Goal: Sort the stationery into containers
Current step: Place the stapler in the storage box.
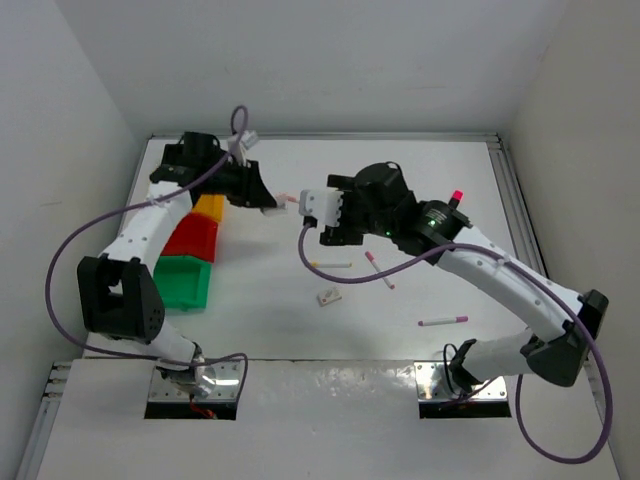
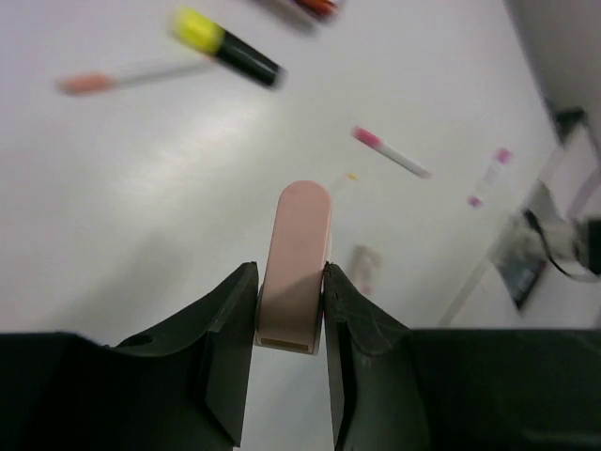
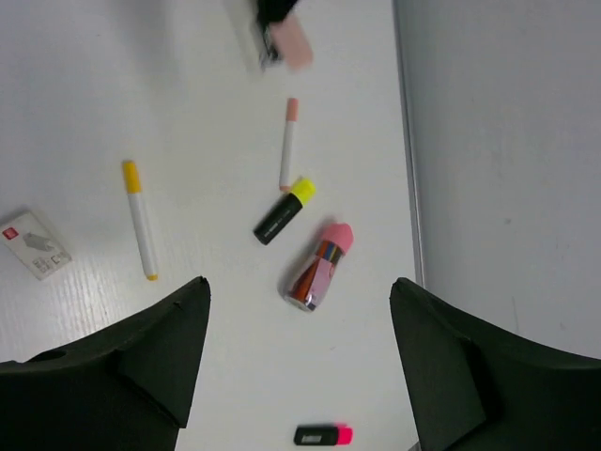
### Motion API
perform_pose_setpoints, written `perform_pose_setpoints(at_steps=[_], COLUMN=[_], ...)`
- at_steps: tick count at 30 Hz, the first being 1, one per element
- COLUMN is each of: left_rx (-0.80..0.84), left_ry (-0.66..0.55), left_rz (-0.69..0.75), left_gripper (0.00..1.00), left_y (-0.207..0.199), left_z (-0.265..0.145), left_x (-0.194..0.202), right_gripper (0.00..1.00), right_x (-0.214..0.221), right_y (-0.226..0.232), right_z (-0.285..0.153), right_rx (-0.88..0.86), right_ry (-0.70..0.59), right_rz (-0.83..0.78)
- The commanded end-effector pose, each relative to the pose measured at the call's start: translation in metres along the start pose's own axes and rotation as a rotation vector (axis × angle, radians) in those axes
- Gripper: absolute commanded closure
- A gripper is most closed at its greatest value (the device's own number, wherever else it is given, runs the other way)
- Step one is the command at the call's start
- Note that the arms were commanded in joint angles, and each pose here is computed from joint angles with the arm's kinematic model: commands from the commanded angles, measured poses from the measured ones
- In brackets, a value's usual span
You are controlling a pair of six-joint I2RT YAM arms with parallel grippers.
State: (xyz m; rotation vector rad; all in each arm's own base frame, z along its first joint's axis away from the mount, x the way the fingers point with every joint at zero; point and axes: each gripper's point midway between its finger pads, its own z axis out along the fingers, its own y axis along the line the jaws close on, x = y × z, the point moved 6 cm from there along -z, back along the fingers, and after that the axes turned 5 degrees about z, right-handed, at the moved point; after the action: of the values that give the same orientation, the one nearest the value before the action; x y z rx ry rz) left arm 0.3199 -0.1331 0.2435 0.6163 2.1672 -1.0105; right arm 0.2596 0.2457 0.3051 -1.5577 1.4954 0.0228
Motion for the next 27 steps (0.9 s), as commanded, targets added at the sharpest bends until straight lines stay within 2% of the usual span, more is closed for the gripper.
perform_pose_setpoints(at_steps=[1,3,4,6,7,8,12,16,23,27], left_rx=[-0.293,-0.532,-0.626,-0.797,-0.879,-0.935,-1.117,-1.108,-1.058,-1.077], left_ry=[-0.089,-0.106,-0.155,-0.121,-0.153,-0.125,-0.067,-0.033,-0.068,-0.091], left_rz=[0.107,0.074,0.094,0.131,0.153,0.143,0.112,0.075,0.042,0.023], left_gripper=[1.0,1.0,1.0,1.0,1.0,1.0,1.0,1.0,1.0,1.0], left_y=[0.051,0.101,0.111,0.153,0.16,0.184,0.229,0.266,0.298,0.31], left_z=[-0.036,-0.064,-0.083,-0.106,-0.121,-0.123,-0.14,-0.133,-0.116,-0.109], left_x=[-0.051,-0.065,-0.089,-0.098,-0.117,-0.115,-0.124,-0.115,-0.104,-0.103], right_gripper=[0.24,0.24,0.24,0.24,0.24,0.24,0.24,0.24,0.25,0.3], right_x=[0.015,0.034,0.039,0.057,0.063,0.068,0.09,0.102,0.124,0.13], right_y=[-0.011,-0.007,-0.004,0.0,0.002,0.008,0.01,0.008,0.008,0.011], right_z=[-0.013,-0.015,-0.015,-0.015,-0.015,-0.012,-0.012,-0.007,-0.001,0.0], right_rx=[0.083,0.078,0.064,0.054,0.05,0.018,0.0,-0.019,-0.031,-0.058], right_ry=[-0.008,0.031,0.038,0.079,0.092,0.094,0.133,0.149,0.187,0.189], right_rz=[0.132,0.196,0.247,0.32,0.353,0.407,0.54,0.637,0.728,0.756])
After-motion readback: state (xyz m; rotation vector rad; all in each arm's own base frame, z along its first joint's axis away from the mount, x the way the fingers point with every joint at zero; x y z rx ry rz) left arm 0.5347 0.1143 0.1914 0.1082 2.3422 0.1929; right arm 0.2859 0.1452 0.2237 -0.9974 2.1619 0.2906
